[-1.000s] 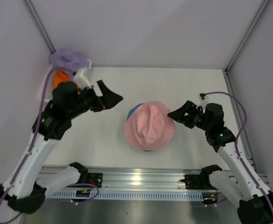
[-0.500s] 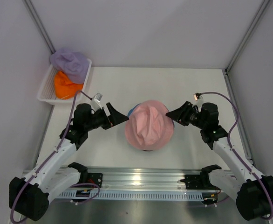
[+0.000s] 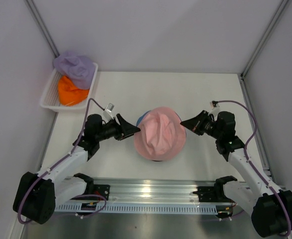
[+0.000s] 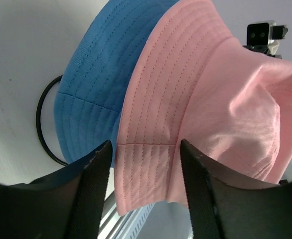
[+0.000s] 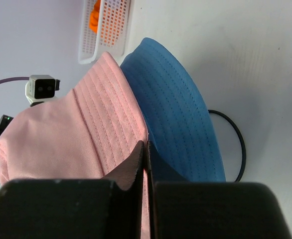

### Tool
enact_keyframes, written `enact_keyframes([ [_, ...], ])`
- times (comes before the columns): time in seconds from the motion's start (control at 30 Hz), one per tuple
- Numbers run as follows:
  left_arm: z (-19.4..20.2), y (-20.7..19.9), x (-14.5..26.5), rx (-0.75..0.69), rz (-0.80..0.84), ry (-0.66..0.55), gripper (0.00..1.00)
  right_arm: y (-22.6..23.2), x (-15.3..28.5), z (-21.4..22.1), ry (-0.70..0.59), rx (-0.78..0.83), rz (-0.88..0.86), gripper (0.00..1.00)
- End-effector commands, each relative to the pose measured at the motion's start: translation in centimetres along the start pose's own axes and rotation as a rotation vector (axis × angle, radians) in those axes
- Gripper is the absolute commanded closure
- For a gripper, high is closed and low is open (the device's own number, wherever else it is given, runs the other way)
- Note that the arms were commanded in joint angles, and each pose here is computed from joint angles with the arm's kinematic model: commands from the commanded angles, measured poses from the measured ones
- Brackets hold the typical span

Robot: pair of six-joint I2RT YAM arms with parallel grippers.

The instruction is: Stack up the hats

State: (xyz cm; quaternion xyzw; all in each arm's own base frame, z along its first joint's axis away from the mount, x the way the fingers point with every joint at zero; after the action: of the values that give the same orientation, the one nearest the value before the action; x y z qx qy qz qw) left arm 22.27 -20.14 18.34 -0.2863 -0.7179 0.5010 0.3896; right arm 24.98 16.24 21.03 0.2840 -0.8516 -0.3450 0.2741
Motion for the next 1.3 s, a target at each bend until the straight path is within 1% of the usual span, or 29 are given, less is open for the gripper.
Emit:
enact_keyframes([
  [0.0,-0.1,-1.2,-0.2,-0.025,0.089,0.017,0.41,-0.1,0.0,-0.7,-0.042,0.028,0.002,1.0],
  [0.03,-0.2,-1.2,-0.3,-0.022,0.088,0.021,0.48,-0.1,0.0,-0.7,-0.043,0.028,0.001,1.0],
  [0.1,-0.1,-1.2,-0.3,-0.022,0.087,0.026,0.5,-0.1,-0.1,-0.8,-0.045,0.026,-0.005,1.0],
  [0.17,-0.1,-0.8,-0.5,-0.024,0.077,0.027,0.53,-0.4,-0.3,-0.6,-0.041,0.022,-0.002,1.0],
  [0.2,0.0,-0.4,-0.5,-0.025,0.071,0.029,0.56,-0.5,-0.4,-0.5,-0.038,0.022,-0.001,1.0],
  [0.23,-0.2,-0.6,-0.7,-0.029,0.074,0.029,0.61,-0.8,-0.6,-0.4,-0.03,0.019,0.006,1.0],
  [0.3,-0.2,-0.3,-1.1,-0.013,0.072,0.039,0.64,-1.1,-0.8,-0.2,-0.02,0.023,0.013,1.0],
  [0.33,-0.3,-0.2,-1.2,-0.007,0.072,0.039,0.72,-1.4,-1.0,0.0,-0.011,0.022,0.02,1.0],
  [0.4,-0.3,0.5,-1.6,0.004,0.049,0.042,0.81,-1.9,-1.2,0.0,-0.008,0.027,0.041,1.0],
  [0.43,-0.4,0.8,-1.8,0.011,0.039,0.041,0.94,-2.2,-1.3,0.0,-0.006,0.039,0.056,1.0],
  [0.47,-0.4,1.1,-1.9,0.018,0.029,0.042,0.99,-2.7,-1.3,0.0,-0.002,0.039,0.086,1.0],
  [0.7,-0.9,2.5,-2.3,0.034,-0.051,0.012,0.99,-4.3,-1.3,-0.4,-0.008,0.101,0.19,1.0],
  [0.73,-1.4,2.5,-2.4,0.027,-0.067,-0.014,0.99,-4.5,-1.3,-0.5,-0.01,0.106,0.197,1.0],
  [0.8,-1.6,3.3,-2.3,0.038,-0.128,-0.028,0.99,-5.3,-1.2,-0.1,0.007,0.111,0.235,1.0],
  [0.83,-2.1,3.9,-2.3,0.044,-0.167,-0.059,0.99,-5.6,-1.2,0.0,0.008,0.117,0.248,1.0],
  [0.87,-1.9,4.8,-2.2,0.065,-0.219,-0.059,0.99,-6.1,-1.2,0.0,0.01,0.138,0.269,1.0],
  [0.97,-2.3,6.5,-2.6,0.067,-0.298,-0.071,0.99,-7.2,-1.3,0.2,0.02,0.16,0.315,1.0],
  [1.07,-2.2,7.3,-3.0,0.076,-0.321,-0.056,0.99,-7.7,-1.7,0.4,0.046,0.175,0.32,1.0],
  [1.13,-2.2,7.2,-3.1,0.068,-0.308,-0.046,0.99,-8.0,-2.0,0.6,0.068,0.172,0.32,1.0],
  [1.2,-2.2,6.4,-2.9,0.04,-0.285,-0.043,0.99,-7.6,-2.1,0.4,0.076,0.17,0.309,1.0],
  [1.27,-2.5,5.3,-2.3,-0.009,-0.28,-0.05,0.96,-6.7,-2.1,-0.3,0.077,0.184,0.286,1.0],
])
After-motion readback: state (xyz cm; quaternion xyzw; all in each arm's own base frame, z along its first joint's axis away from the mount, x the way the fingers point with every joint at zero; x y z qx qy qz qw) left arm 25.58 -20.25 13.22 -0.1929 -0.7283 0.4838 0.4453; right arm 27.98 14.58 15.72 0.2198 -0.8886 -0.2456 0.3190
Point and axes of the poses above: each gripper's point midway between its finger pads, its own x axis back along the fingers, its own y axis along the line the jaws close on, z = x × y, the point moved 3 cm from there along x, back along the fingers, and after that the axes turned 11 degrees about x, right-handed, at the moved point
